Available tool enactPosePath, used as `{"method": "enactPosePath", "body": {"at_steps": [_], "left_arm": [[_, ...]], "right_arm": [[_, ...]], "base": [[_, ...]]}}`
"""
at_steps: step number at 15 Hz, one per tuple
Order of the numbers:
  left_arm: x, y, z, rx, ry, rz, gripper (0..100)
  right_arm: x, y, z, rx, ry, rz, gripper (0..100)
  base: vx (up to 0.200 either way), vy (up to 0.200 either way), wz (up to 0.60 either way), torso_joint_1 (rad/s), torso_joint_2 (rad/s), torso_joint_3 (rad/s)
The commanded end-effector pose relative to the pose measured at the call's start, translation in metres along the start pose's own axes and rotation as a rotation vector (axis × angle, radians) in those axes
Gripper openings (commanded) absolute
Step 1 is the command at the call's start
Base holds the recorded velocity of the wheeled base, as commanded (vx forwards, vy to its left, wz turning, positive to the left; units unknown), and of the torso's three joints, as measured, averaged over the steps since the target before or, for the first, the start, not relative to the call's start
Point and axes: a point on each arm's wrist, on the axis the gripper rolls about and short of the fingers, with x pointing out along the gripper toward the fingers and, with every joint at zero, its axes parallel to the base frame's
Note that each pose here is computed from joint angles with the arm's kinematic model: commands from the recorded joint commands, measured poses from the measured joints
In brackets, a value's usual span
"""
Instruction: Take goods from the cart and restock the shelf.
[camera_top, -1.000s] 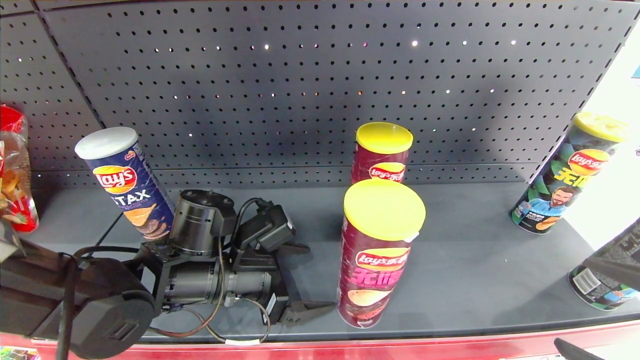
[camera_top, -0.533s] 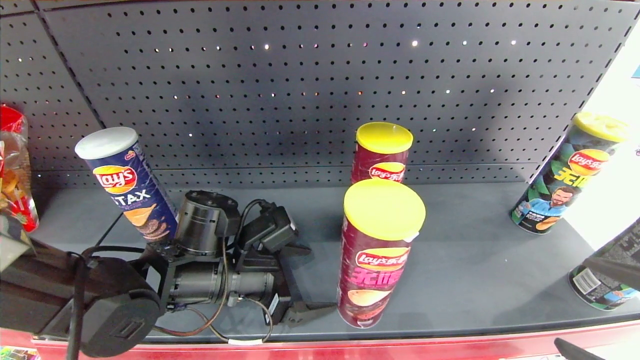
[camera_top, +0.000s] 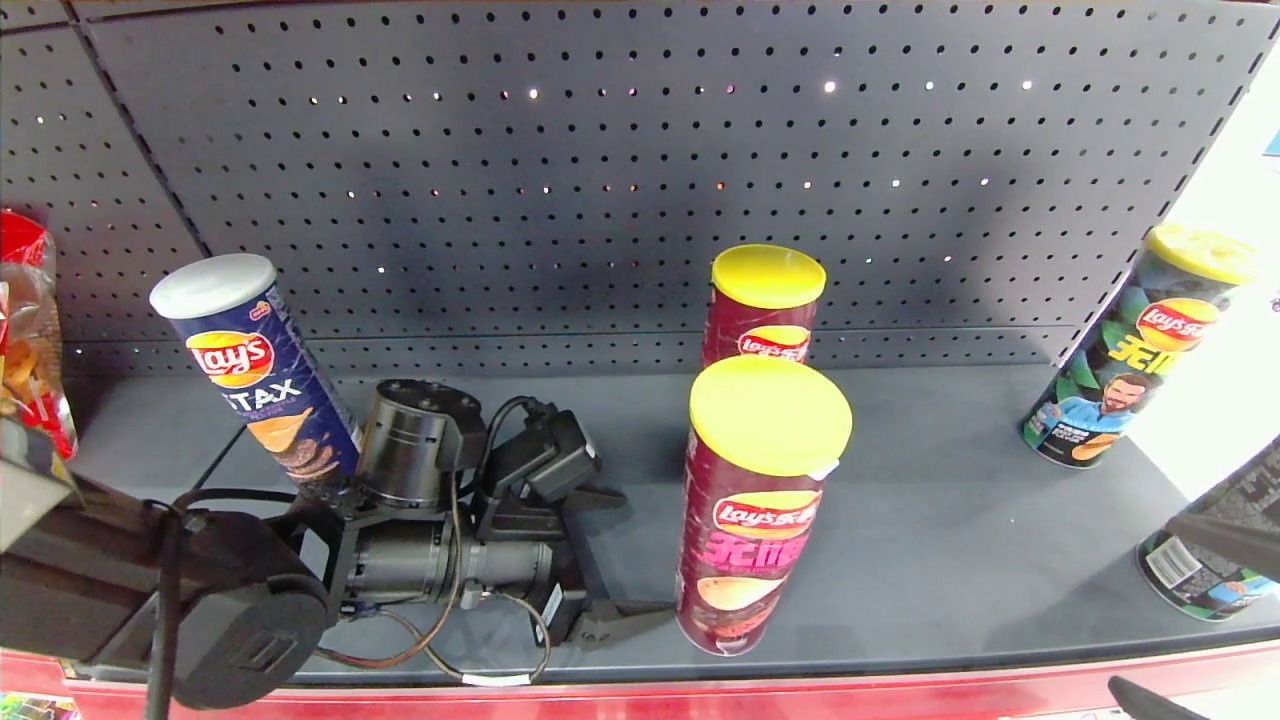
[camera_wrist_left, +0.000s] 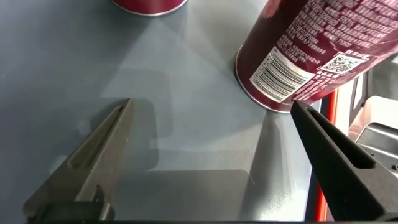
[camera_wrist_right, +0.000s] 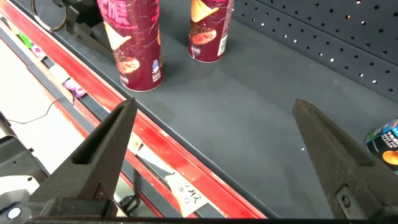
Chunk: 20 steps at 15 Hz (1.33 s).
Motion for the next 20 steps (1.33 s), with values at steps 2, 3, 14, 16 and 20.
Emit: {"method": "enactPosePath", "body": {"at_steps": [2, 3, 14, 16, 20], "left_arm": [[0.002, 0.001, 0.001, 0.001, -0.003, -0.001, 100], [0.002, 0.002, 0.001, 0.002, -0.004, -0.001, 100], [-0.016, -0.009, 0.003, 0.010, -0.017, 0.015, 100], [-0.046, -0.027, -0.003, 0.006, -0.022, 0.042, 100], [-0.109, -0.054, -0.013, -0.003, -0.064, 0.274, 100]], "right_arm": [[0.000, 0.000, 0.000, 0.000, 0.001, 0.000, 100], [0.000, 0.000, 0.000, 0.000, 0.000, 0.000, 100], [-0.002, 0.000, -0.002, 0.000, -0.003, 0.000, 100], [-0.007, 0.001, -0.008, 0.002, -0.001, -0.020, 100], [-0.020, 0.002, -0.021, 0.004, -0.023, -0.074, 100]], "base": [[0.000, 0.000, 0.00, 0.000, 0.00, 0.000], [0.000, 0.000, 0.00, 0.000, 0.00, 0.000], [0.000, 0.000, 0.00, 0.000, 0.00, 0.000], [0.000, 0.000, 0.00, 0.000, 0.00, 0.000], [0.000, 0.000, 0.00, 0.000, 0.00, 0.000]]}}
